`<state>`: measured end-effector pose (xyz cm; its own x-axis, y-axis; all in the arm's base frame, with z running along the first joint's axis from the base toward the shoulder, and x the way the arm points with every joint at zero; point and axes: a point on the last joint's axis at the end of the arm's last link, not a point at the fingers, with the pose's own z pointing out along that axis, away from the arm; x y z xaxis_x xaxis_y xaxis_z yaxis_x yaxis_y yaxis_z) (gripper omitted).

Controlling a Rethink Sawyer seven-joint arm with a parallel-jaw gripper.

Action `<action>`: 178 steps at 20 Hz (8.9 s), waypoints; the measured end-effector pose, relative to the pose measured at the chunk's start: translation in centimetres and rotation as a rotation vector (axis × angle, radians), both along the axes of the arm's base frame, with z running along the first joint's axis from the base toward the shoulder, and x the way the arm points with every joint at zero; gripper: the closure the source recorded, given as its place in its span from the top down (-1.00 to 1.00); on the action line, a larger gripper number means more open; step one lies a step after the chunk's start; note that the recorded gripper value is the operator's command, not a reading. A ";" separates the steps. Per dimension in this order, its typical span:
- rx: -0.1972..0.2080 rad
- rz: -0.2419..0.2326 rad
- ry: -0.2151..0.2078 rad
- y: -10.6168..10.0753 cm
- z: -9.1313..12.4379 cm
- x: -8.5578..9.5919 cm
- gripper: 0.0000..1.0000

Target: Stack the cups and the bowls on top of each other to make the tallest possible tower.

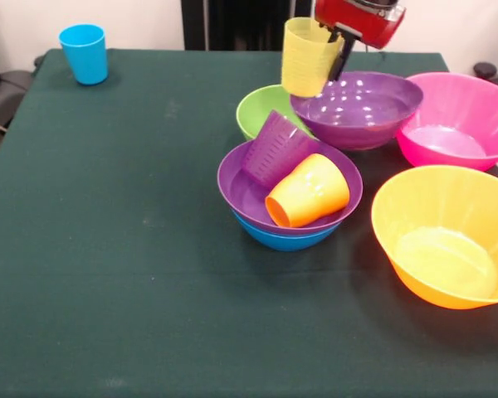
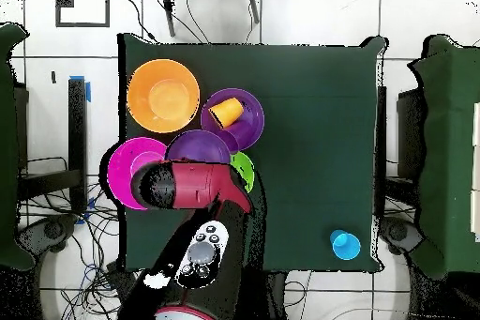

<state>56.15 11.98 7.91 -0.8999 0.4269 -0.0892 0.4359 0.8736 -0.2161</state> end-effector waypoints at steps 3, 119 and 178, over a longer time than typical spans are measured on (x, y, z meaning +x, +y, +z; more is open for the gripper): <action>-0.006 0.013 -0.005 0.6 0.1 0.0 -1.00; 0.052 0.027 -0.195 2.8 5.1 5.3 -1.00; 0.144 -0.082 -0.149 1.0 6.2 2.3 -1.00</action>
